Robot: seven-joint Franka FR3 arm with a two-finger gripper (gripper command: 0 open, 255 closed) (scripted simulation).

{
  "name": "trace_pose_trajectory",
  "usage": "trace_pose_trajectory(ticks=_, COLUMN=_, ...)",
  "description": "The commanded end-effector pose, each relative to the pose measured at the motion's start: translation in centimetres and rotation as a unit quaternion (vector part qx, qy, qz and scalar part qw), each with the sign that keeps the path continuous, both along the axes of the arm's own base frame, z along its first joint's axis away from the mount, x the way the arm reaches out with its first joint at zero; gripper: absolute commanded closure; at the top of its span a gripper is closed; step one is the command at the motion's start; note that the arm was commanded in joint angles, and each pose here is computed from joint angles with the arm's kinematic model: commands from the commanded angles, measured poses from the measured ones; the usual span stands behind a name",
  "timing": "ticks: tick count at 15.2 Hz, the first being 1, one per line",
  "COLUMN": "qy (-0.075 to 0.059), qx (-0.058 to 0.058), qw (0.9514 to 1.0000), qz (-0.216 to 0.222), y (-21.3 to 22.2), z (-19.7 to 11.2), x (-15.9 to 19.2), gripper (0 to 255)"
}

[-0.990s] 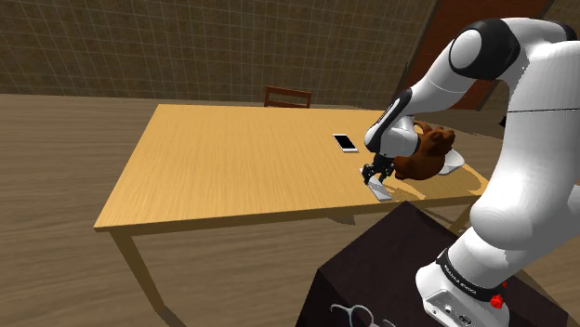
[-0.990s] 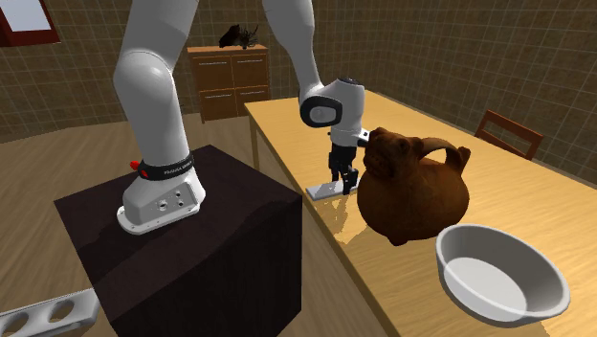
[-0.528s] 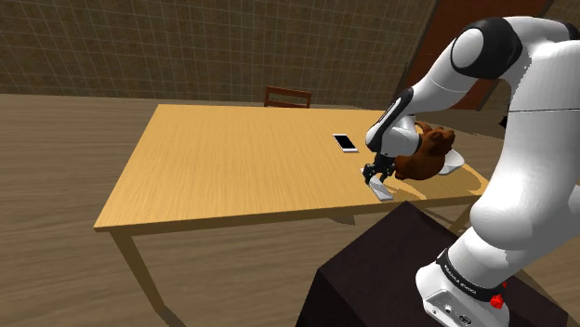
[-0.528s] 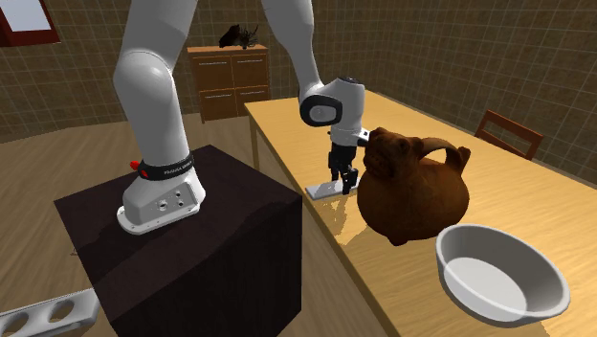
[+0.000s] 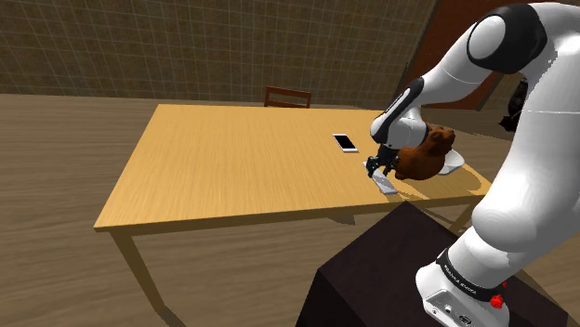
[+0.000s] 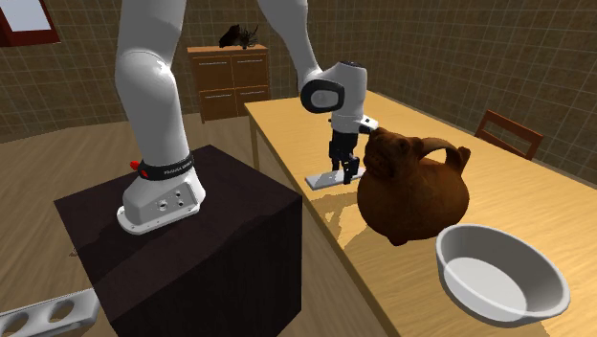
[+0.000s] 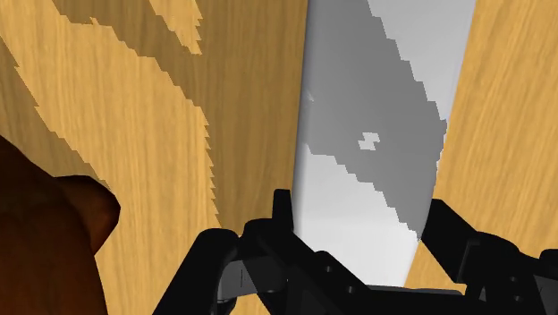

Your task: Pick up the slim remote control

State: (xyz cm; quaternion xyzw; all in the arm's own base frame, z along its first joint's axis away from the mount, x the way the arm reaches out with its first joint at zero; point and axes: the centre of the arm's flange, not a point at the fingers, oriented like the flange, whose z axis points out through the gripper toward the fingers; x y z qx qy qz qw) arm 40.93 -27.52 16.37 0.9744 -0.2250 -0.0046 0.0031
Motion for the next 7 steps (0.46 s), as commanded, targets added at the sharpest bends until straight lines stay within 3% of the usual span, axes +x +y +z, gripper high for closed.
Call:
trace_pose_trajectory(ticks=1, qy=0.0, qx=0.0, qw=1.0, qz=0.0, y=0.0, z=1.2, x=0.0, gripper=255)
trace_pose_trajectory(ticks=7, qy=0.0, qx=0.0, qw=1.0, qz=0.0, y=0.0, z=3.4, x=0.0, gripper=255)
